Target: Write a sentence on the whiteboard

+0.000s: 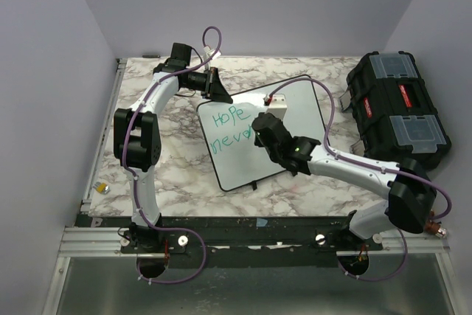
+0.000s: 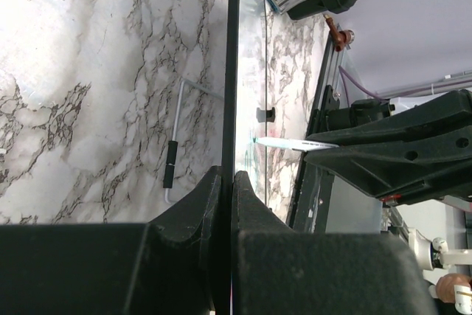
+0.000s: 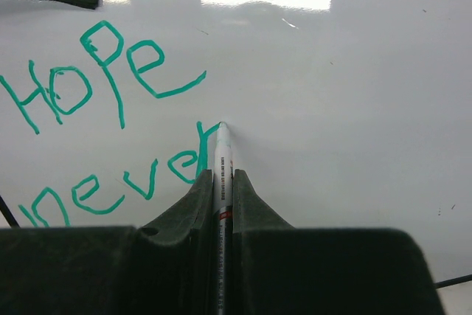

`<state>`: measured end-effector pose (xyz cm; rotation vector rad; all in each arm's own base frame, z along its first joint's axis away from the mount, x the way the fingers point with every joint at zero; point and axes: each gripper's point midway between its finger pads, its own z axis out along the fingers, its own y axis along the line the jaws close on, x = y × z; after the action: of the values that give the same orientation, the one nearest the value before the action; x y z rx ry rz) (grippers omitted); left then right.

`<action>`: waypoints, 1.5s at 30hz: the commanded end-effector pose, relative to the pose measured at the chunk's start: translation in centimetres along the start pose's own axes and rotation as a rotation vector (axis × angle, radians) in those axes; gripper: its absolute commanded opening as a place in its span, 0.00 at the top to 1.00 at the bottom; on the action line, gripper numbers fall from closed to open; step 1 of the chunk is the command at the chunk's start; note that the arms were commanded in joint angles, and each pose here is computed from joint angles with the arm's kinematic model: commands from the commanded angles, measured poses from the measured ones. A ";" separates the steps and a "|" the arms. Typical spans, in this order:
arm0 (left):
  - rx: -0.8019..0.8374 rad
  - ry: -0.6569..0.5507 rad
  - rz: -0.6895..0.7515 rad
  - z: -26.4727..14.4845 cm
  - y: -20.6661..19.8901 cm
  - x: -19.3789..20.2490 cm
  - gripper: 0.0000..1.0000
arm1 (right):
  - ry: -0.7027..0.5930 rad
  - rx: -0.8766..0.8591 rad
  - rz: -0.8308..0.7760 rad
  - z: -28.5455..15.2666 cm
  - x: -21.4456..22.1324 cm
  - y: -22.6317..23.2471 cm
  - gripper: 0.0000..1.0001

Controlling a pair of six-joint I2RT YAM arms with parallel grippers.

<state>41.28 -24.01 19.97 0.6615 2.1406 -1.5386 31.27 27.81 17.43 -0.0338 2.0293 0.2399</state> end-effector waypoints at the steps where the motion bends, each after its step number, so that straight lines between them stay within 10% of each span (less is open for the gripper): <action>1: -0.073 -0.039 0.144 -0.6 0.2 -1.9 1.00 | -0.002 0.089 -0.042 0.4 -0.1 -2.0 0.99; 16: -0.065 -0.039 0.136 -0.4 0.2 -1.8 1.00 | -0.121 -0.155 0.043 -4.9 -4.9 -0.5 0.99; 45: -0.160 -0.097 0.152 -0.6 1.3 -2.8 1.00 | 0.126 -0.342 -0.100 -8.5 6.8 3.5 0.99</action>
<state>41.52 -24.25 19.83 0.6092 2.1653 -1.5279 19.71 30.06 15.60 -0.4279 2.0975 0.5329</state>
